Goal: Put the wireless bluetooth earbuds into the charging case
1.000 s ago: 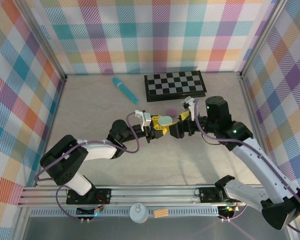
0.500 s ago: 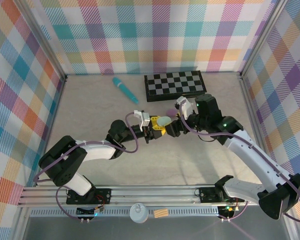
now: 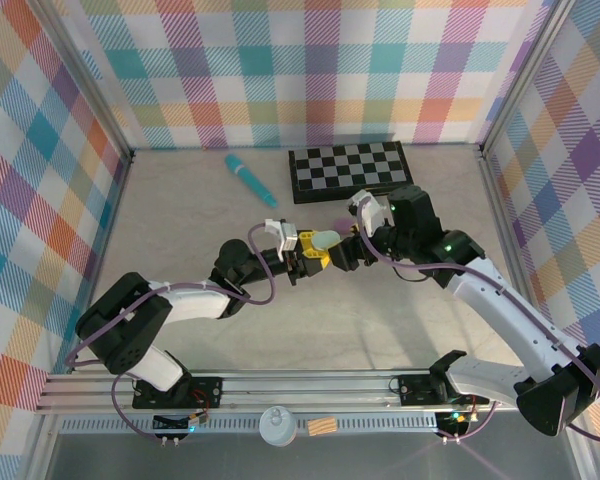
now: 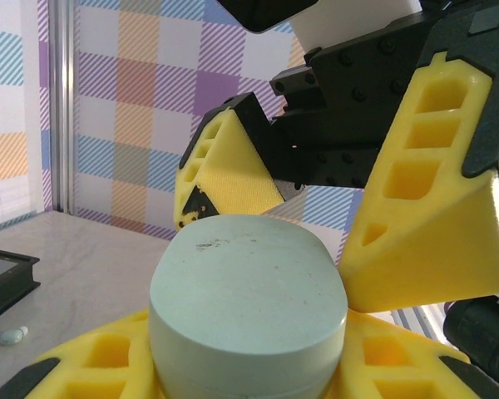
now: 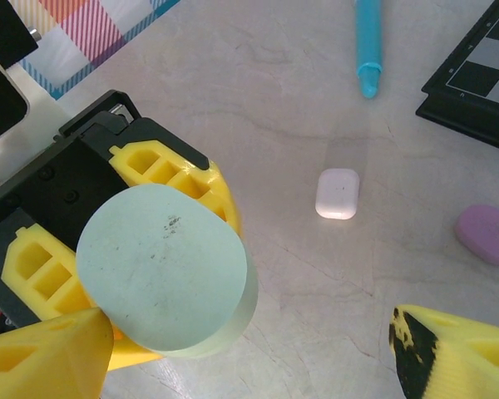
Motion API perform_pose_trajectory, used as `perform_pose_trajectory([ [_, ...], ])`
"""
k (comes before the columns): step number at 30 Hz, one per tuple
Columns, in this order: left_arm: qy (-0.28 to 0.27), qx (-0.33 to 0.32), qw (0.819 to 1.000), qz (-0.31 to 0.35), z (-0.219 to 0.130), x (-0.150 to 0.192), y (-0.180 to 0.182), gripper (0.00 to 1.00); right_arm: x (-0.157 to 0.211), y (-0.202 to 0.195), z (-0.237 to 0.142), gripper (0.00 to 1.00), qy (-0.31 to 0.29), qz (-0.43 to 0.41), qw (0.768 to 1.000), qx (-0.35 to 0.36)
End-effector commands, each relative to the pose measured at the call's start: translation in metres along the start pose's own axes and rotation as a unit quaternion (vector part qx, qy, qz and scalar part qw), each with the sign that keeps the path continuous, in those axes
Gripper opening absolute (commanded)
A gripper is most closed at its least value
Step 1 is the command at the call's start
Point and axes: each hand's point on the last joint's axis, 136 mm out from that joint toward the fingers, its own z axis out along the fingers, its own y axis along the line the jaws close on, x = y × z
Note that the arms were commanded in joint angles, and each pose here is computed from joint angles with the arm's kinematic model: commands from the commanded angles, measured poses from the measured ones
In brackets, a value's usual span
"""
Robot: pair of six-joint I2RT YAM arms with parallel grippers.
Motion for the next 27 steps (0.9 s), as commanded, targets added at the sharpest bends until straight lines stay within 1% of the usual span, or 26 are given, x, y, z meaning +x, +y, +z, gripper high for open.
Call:
perform_pose_trajectory([
  [1, -0.027, 0.051, 0.998, 0.031, -0.005, -0.020, -0.026, 0.32, -0.030, -0.010, -0.006, 0.85, -0.043, -0.003, 0.999, 0.030],
  [9, -0.025, 0.052, 0.998, 0.032, -0.004, -0.018, -0.025, 0.32, -0.034, -0.006, -0.006, 0.85, -0.047, -0.007, 0.999, 0.019],
  [22, -0.025, 0.060, 0.997, 0.034, -0.005, -0.020, -0.029, 0.32, -0.041, -0.015, -0.002, 0.84, -0.038, 0.007, 0.999, 0.037],
  [25, -0.025, 0.055, 0.998, 0.033, -0.005, -0.019, -0.027, 0.32, -0.041, -0.006, -0.004, 0.85, -0.035, 0.002, 0.999, 0.017],
  [27, -0.025, 0.049, 0.998, 0.033, -0.005, -0.018, -0.025, 0.32, -0.043, 0.004, -0.010, 0.85, -0.048, -0.004, 0.999, -0.006],
])
